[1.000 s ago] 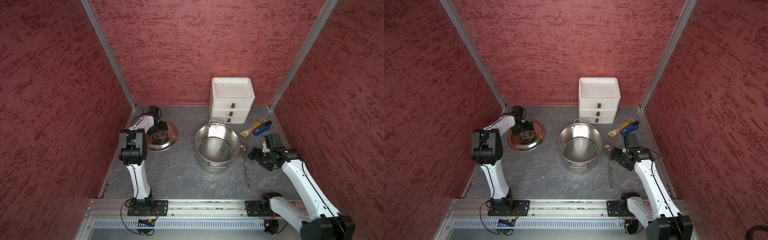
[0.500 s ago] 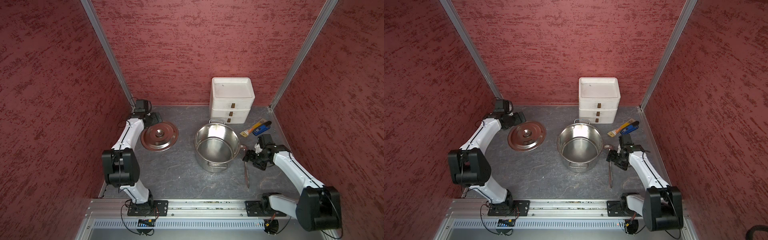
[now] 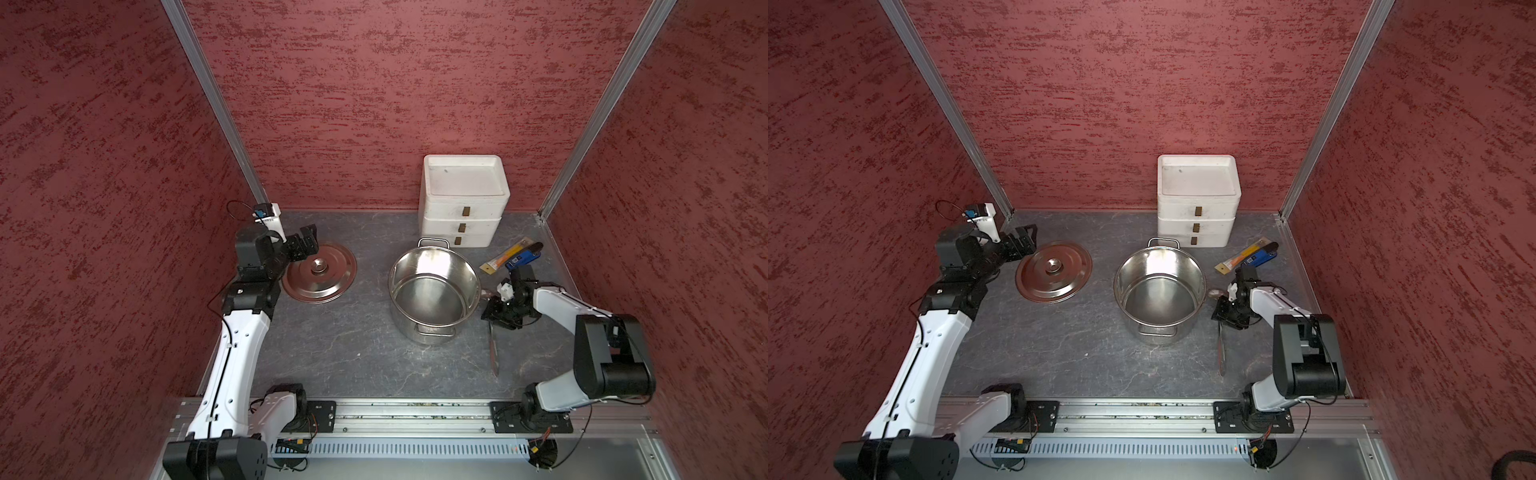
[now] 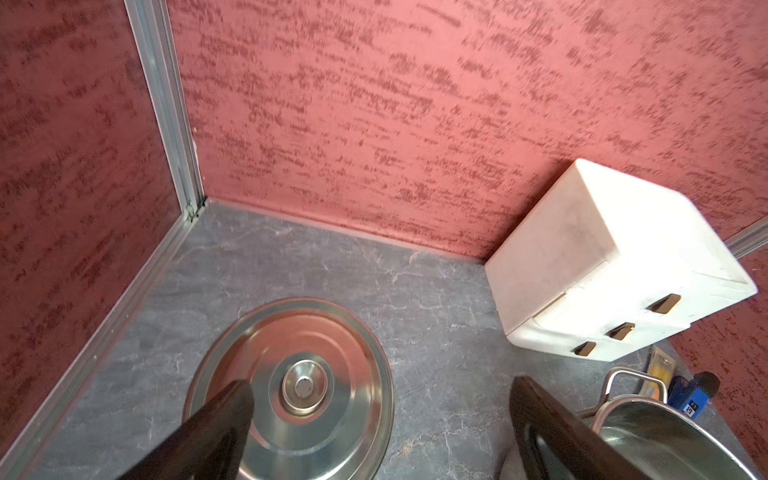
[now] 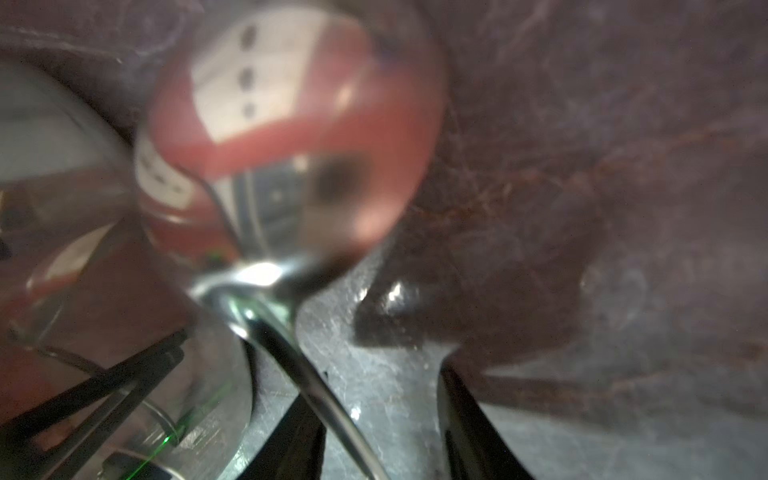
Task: Stir the soup with a spoon
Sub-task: Pick up the spoon from the center of the board.
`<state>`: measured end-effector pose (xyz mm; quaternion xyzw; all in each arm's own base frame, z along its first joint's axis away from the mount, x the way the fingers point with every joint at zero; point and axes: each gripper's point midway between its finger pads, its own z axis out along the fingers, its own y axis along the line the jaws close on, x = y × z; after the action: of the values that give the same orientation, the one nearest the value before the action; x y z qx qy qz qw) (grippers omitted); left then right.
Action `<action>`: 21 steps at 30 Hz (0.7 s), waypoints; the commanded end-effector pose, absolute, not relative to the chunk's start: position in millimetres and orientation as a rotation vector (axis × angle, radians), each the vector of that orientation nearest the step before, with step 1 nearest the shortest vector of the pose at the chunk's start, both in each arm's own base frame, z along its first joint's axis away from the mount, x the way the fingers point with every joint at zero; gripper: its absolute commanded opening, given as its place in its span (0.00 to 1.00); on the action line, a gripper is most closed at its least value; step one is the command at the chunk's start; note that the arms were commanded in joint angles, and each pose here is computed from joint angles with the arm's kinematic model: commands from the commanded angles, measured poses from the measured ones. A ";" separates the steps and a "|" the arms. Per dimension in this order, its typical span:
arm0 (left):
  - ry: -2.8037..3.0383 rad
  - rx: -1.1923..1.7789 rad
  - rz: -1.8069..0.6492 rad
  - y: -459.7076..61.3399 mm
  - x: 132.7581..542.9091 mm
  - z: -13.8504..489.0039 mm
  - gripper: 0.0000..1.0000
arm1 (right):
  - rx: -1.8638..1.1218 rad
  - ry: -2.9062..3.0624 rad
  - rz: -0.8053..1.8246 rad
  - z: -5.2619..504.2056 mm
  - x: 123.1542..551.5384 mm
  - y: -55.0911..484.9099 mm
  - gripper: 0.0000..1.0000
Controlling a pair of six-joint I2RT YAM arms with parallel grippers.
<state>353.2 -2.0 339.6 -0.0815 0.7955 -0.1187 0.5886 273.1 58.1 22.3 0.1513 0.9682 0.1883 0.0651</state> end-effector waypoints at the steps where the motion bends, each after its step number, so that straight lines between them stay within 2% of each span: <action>1: 1.794 -0.130 -0.274 -6.4 342.4 354.0 1.00 | 0.420 2.909 0.597 13.6 280.6 59.6 0.40; 10: 1.713 0.111 -0.355 -43.8 310.3 370.1 0.98 | 0.446 2.917 0.637 11.2 276.1 63.8 0.22; 16: 1.684 0.274 -0.366 -70.5 299.9 370.9 0.98 | 0.469 2.930 0.590 13.5 268.2 58.8 0.00; 21: 1.641 0.476 -0.381 -104.9 290.0 370.3 0.97 | 0.479 2.900 0.514 36.3 260.7 50.4 0.00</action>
<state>297.4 -86.7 365.8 0.1449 0.7431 -0.1703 0.6307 269.7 60.5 22.3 0.1494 0.9663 0.1977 0.0695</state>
